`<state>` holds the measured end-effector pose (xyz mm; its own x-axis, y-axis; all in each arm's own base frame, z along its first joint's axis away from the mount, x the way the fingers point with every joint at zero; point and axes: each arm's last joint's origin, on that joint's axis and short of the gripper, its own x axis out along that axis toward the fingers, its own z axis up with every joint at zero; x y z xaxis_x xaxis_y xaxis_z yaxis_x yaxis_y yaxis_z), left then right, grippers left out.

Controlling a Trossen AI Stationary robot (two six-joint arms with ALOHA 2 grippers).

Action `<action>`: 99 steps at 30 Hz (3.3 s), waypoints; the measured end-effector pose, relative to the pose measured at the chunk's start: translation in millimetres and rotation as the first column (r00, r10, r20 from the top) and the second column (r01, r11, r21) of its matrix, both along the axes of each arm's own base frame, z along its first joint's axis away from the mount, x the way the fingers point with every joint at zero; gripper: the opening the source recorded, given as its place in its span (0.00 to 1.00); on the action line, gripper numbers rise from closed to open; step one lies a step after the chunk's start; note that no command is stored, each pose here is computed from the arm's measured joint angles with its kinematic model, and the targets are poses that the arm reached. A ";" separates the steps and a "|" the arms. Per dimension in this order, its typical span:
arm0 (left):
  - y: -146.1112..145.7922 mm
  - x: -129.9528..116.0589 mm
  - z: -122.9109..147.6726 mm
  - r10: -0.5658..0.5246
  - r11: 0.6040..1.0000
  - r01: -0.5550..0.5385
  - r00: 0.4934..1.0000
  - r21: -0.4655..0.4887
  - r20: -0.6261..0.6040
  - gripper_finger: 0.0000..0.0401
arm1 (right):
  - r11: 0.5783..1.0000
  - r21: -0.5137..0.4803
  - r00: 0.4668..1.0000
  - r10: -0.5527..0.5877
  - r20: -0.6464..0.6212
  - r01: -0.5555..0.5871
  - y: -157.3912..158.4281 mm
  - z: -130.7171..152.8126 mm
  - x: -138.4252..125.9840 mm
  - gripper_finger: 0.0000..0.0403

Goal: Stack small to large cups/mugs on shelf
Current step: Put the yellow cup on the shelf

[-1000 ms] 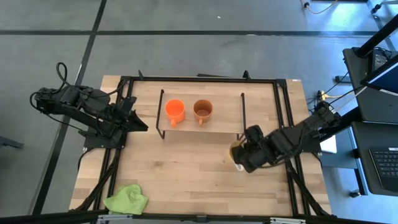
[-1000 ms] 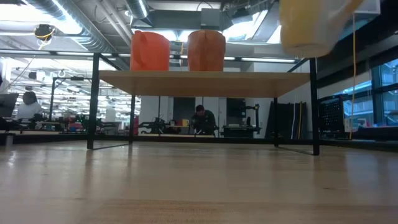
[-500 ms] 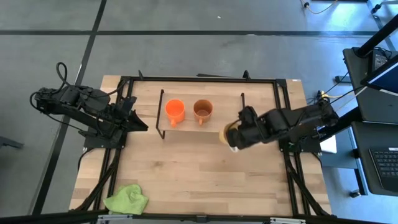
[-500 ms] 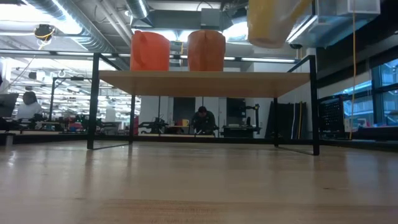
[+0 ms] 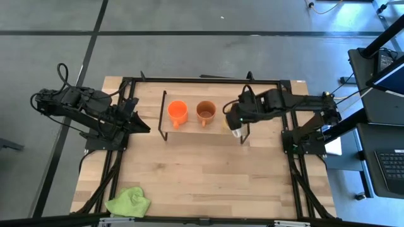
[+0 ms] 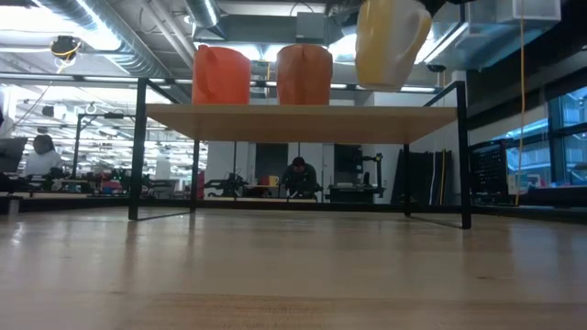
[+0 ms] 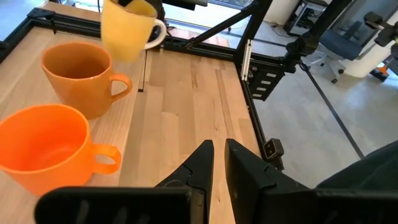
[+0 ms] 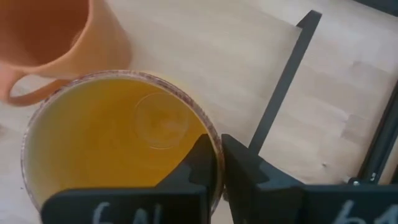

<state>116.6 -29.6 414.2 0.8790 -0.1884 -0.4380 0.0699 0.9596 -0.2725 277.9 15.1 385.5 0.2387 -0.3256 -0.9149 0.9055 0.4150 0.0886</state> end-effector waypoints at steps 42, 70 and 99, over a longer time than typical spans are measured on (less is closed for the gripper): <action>4.9 14.1 -4.5 0.033 0.998 -0.031 0.999 0.050 -0.034 0.09 | 0.949 0.218 0.974 -0.214 -0.077 0.226 -58.2 -17.3 12.1 0.08; 4.9 14.0 -10.0 0.021 0.996 -0.013 0.996 0.085 -0.091 0.09 | 0.936 0.223 0.963 -0.259 -0.080 0.270 -50.5 -21.0 17.1 0.13; 4.9 14.3 -9.5 0.025 0.997 -0.018 0.996 0.077 -0.086 0.09 | 0.988 0.114 0.983 -0.116 0.145 0.100 -55.3 41.1 7.1 0.13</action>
